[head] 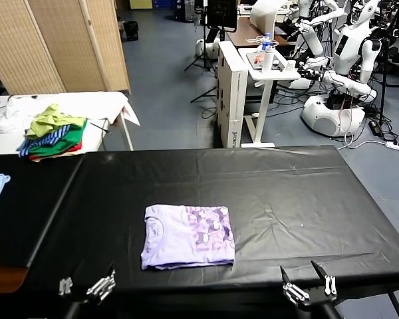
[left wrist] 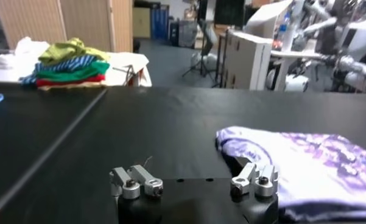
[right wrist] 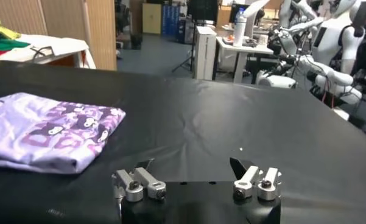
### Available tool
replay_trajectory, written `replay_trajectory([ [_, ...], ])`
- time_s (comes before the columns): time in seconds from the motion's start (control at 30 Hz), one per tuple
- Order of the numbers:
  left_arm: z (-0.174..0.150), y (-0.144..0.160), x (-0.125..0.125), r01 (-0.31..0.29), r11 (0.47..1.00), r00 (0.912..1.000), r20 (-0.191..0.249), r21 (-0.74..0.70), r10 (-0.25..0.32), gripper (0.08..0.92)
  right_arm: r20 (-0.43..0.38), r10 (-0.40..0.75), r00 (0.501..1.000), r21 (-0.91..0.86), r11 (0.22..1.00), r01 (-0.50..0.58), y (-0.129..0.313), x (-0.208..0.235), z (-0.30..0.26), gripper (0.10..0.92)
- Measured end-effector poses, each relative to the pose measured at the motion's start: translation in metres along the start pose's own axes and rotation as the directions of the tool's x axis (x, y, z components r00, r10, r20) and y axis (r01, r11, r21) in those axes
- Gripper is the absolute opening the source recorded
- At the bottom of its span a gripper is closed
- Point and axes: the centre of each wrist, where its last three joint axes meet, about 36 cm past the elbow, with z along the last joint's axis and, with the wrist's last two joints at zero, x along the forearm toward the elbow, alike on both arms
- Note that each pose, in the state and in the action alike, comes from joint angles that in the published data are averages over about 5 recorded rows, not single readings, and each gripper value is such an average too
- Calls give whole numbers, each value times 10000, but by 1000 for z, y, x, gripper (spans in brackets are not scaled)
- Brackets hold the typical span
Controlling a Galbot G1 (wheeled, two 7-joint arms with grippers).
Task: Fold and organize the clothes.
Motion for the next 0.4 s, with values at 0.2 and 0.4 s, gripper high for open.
replay_trajectory([
  [0.2,0,0,1,-45,10000,10000,-38,-37,45,907,-169,-13,9999,-49,10000,12,1,3,2,907],
  [0.4,-2,1,1,-70,9999,10000,-13,-95,70,907,-214,-17,9998,-61,10000,16,1,4,3,907],
])
